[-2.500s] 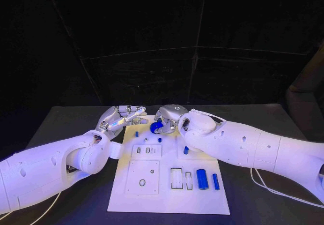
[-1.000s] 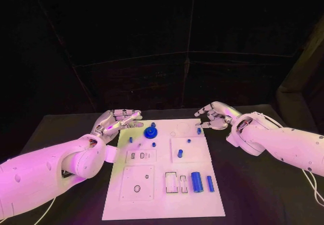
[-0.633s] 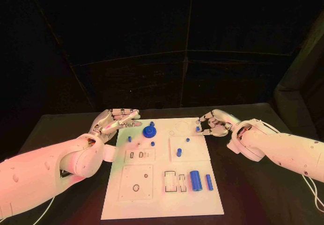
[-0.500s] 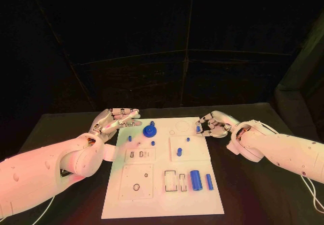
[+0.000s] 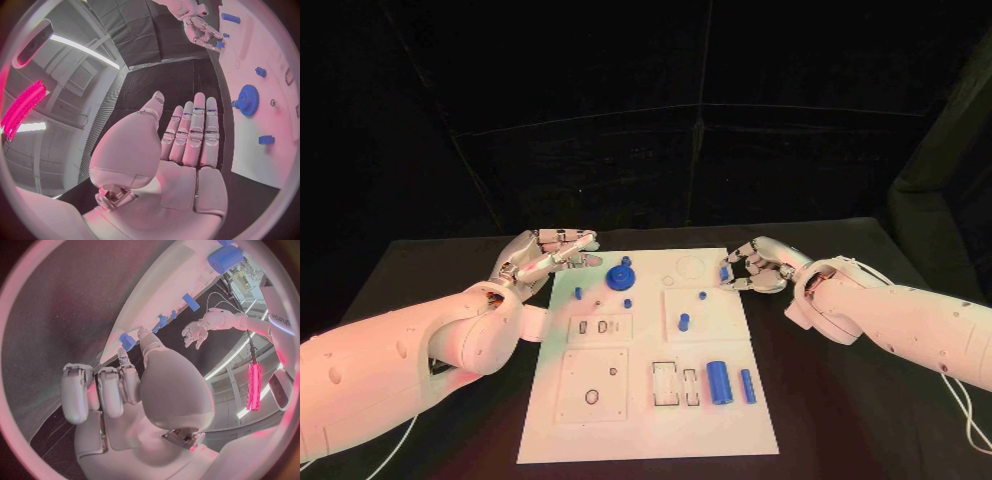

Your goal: Assemble the parts on the task board

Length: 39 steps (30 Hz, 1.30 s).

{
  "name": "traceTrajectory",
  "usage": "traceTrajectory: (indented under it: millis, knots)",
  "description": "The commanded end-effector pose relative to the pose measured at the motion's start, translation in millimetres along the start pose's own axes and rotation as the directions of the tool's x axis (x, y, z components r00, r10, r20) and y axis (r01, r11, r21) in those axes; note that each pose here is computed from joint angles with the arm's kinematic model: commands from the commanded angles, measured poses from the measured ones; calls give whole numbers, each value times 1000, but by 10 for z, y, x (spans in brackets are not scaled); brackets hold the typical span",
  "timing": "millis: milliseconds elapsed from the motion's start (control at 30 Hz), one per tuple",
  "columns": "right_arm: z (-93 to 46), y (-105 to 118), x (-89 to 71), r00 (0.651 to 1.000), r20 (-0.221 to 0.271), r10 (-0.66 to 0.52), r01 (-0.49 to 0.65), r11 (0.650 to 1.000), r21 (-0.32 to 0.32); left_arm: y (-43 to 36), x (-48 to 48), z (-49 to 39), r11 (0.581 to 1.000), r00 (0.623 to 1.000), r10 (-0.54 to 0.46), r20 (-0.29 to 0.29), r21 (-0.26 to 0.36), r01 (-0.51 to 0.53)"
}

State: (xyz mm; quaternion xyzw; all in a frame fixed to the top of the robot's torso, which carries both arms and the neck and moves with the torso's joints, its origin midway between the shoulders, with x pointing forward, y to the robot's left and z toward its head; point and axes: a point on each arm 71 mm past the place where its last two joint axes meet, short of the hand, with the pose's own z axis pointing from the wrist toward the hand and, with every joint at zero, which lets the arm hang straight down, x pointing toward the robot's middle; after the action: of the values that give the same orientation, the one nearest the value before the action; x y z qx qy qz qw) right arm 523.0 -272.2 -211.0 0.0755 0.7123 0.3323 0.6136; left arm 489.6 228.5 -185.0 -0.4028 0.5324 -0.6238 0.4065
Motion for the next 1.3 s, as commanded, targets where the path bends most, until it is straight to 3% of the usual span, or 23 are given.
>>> traceTrajectory:
  millis: [33,1300]
  knots:
    - [9,11,-3,1000,4,-2,2,1000,-6,-12,13,6,1000,1000,-3,-13,9,3]
    - [37,-2,7,1000,8,15,-15,1000,15,-4,7,5,1000,1000,-3,-14,0,3]
